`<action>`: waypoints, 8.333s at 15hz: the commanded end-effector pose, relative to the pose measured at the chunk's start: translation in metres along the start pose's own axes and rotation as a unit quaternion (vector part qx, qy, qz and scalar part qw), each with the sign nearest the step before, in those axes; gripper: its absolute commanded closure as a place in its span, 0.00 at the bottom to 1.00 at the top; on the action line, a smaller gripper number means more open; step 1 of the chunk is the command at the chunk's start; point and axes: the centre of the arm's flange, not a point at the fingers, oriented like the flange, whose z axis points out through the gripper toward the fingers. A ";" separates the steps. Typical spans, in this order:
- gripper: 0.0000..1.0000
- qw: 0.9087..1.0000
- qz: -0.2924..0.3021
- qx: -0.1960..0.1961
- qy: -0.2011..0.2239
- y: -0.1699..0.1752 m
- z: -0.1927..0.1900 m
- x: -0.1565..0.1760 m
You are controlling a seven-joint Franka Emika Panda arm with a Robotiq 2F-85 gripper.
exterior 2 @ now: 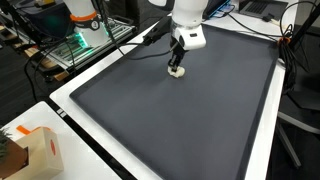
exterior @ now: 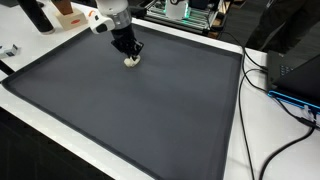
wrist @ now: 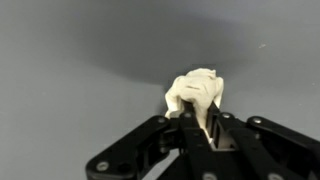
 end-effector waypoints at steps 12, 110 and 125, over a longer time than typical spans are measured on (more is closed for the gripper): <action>0.63 1.000 -0.009 -0.010 0.000 -0.002 0.007 -0.001; 0.00 0.899 0.417 0.076 -0.112 0.080 -0.003 0.034; 0.00 0.952 0.265 -0.142 -0.063 -0.017 -0.011 0.065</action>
